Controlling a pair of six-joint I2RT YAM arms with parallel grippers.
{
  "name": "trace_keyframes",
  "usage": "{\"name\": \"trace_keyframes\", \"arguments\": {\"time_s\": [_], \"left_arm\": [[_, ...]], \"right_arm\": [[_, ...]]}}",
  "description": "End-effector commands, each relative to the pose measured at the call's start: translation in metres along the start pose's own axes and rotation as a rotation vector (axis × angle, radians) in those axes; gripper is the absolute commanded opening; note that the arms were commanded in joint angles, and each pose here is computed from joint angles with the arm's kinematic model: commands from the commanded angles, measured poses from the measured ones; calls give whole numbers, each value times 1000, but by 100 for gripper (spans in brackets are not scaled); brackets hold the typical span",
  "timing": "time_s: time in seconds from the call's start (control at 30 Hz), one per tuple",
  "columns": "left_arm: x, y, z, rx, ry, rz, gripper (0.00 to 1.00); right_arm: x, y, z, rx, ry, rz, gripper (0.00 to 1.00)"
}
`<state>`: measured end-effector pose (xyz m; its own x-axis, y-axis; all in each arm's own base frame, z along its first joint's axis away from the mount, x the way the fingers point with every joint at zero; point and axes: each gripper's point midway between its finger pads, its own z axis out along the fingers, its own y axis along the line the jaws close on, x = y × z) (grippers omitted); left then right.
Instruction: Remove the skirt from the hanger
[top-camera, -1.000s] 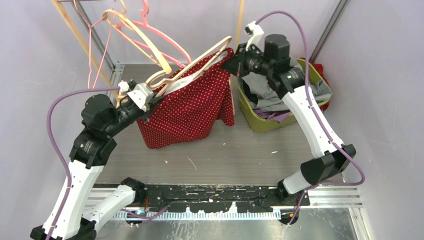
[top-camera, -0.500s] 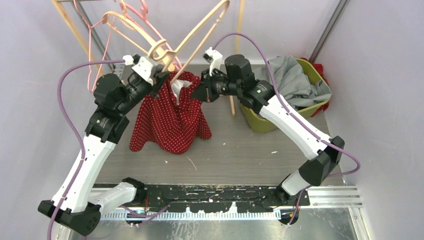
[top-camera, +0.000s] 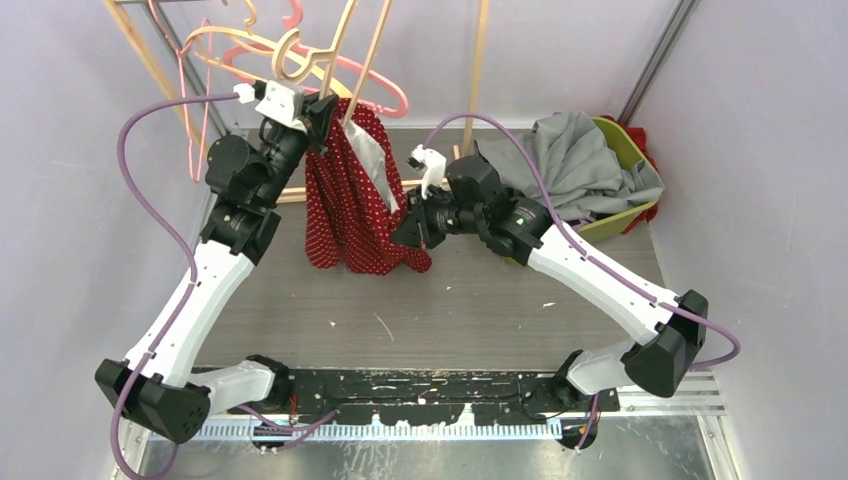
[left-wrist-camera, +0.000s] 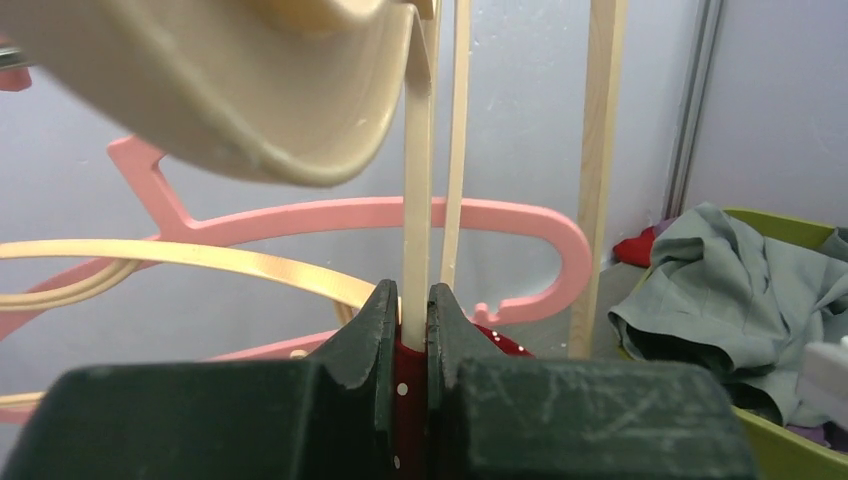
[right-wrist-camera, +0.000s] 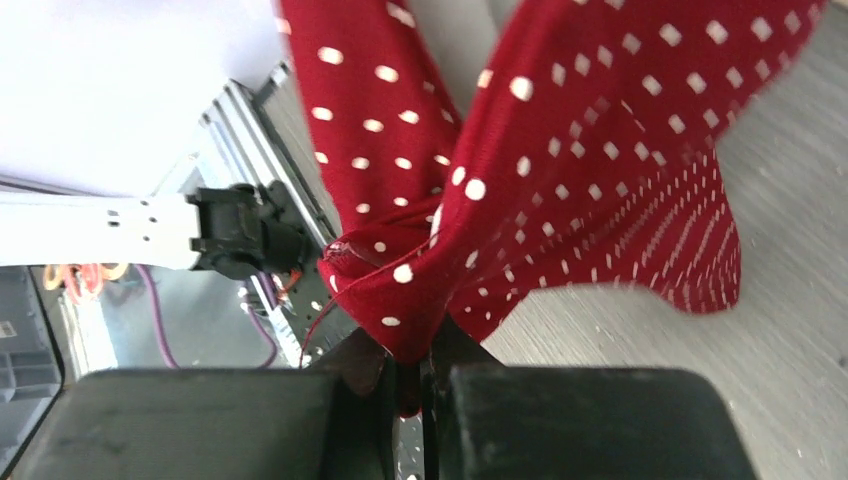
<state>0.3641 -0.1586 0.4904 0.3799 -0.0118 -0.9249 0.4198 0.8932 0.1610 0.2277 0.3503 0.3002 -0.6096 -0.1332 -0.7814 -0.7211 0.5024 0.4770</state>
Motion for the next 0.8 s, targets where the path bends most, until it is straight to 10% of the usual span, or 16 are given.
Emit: {"name": "trace_keyframes", "arguments": {"time_s": [0.0,0.47,0.77], "left_arm": [[-105,10,-14,-36,-303,-36,0],[-71,-62,-127,321,1,-36,0],[-41,-77,-170,371,134,-73,0]], "right_arm": [[16,-8,-19,65,-6,18,1],[18,-64,-77,440,79,-202,1],[-30,-92,-131,739,-97,-281,1]]}}
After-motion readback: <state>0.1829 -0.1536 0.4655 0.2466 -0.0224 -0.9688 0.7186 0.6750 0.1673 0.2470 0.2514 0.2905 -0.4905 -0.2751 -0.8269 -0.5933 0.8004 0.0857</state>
